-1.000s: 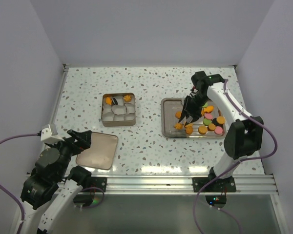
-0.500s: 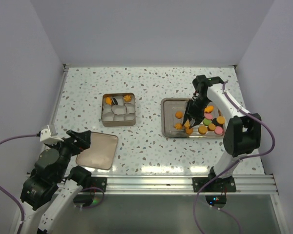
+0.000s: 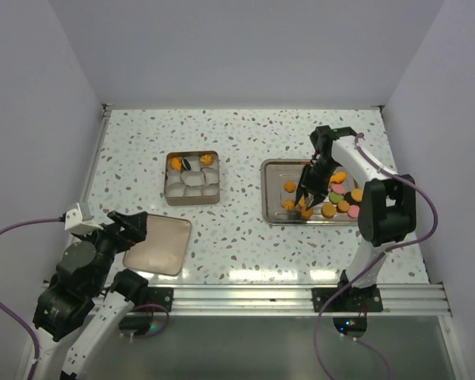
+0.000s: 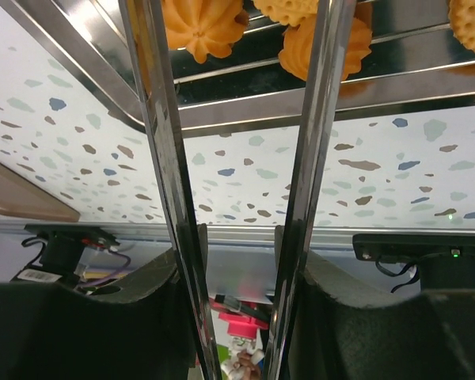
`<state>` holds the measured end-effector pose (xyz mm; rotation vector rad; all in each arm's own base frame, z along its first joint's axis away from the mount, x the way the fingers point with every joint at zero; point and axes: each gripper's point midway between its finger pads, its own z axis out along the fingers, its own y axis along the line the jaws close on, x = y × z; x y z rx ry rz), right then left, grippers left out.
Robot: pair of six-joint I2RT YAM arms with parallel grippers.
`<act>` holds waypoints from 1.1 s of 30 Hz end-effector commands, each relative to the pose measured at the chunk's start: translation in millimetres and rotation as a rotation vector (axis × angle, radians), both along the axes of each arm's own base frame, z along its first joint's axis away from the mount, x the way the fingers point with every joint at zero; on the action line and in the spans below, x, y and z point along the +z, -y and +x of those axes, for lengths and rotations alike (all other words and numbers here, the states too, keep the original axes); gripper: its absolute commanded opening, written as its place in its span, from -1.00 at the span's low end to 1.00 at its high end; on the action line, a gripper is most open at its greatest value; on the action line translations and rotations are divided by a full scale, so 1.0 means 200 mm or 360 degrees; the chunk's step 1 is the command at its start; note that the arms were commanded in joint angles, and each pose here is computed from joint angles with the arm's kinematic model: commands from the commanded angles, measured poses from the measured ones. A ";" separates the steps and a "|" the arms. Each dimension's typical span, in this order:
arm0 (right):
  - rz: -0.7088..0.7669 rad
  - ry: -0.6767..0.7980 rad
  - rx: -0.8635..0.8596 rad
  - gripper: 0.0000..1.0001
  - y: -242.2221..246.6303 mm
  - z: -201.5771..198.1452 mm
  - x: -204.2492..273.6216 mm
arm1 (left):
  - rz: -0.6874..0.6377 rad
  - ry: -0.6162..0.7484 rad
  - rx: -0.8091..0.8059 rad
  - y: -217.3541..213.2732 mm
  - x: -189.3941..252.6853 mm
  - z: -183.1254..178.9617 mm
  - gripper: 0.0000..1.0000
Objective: Pack the cookies
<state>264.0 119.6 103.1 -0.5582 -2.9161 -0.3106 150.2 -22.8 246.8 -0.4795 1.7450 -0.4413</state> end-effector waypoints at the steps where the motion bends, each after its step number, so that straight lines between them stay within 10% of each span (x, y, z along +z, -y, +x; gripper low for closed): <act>1: -0.0008 0.0020 -0.0021 -0.16 0.02 0.04 -0.02 | -0.0014 0.0040 0.0005 0.01 0.04 0.02 1.00; 18: 0.0034 0.0041 -0.0060 -0.53 0.01 0.11 0.00 | 0.0007 0.0019 -0.0015 0.02 0.03 0.04 1.00; 33: 0.0281 0.0348 0.0071 -0.77 -0.33 0.16 0.50 | -0.0006 0.0041 -0.0012 0.02 0.04 0.03 1.00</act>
